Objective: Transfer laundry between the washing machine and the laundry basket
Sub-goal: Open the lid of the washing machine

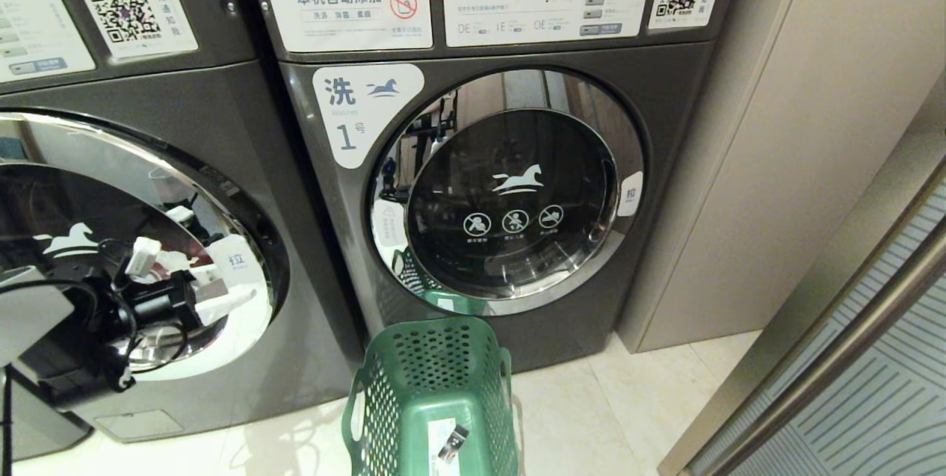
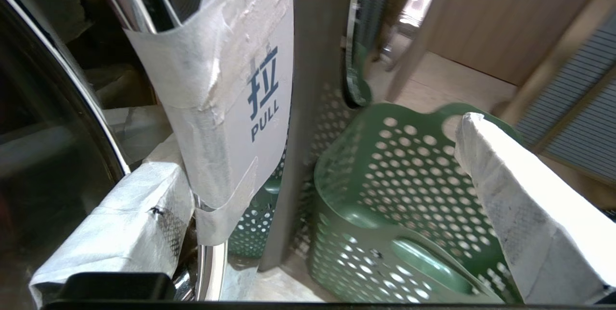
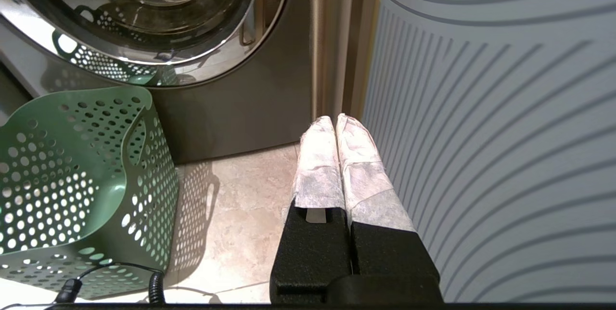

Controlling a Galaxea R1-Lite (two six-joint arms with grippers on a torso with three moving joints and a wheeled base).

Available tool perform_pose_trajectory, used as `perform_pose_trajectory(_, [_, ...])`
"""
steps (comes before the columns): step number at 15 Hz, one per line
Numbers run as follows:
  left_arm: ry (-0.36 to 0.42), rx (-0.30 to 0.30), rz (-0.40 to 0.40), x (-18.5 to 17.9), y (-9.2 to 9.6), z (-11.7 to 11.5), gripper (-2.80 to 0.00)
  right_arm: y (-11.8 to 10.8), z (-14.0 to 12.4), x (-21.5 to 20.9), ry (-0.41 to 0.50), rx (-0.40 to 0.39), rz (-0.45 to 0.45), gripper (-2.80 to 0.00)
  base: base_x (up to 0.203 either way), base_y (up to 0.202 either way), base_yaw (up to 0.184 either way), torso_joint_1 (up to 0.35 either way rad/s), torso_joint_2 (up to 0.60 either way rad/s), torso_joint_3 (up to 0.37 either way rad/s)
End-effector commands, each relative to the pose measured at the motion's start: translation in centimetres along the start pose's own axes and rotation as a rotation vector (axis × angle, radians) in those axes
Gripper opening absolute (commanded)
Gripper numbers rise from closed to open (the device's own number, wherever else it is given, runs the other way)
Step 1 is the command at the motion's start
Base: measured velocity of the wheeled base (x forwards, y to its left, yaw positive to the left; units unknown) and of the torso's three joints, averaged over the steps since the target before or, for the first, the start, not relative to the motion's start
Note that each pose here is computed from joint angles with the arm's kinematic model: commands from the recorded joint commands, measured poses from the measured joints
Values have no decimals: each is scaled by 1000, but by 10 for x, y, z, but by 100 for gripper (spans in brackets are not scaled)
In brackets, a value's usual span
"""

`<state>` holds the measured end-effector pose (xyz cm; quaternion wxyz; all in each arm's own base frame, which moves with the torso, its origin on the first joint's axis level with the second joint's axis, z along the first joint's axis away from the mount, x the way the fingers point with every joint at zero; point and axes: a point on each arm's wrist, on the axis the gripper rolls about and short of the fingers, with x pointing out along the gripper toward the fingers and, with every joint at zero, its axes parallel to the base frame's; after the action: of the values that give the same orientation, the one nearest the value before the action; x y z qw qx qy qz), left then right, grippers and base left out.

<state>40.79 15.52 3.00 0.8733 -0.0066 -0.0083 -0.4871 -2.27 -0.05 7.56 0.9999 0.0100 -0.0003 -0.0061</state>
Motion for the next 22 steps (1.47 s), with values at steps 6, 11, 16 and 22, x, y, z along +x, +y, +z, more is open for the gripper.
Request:
perform_pose_trajectory(6, [15,49,195,-117,-35,56,0,0,0,0,0,0,1,-280,0,0,0,0,0,0])
perform_pose_trajectory(11, [41,174,550,-195,-158,152,0,0,0,0,0,0,0,-280,0,0,0,0,0,0])
perform_pose_trajectory(16, [-155,273,1232,-193,-325,270,0,0,0,0,0,0,1,-280,0,0,0,0,0,0])
perform_pose_trajectory(22, [-414,574,1181,-89,-400,355,0,0,0,0,0,0,0,-280,0,0,0,0,0,0])
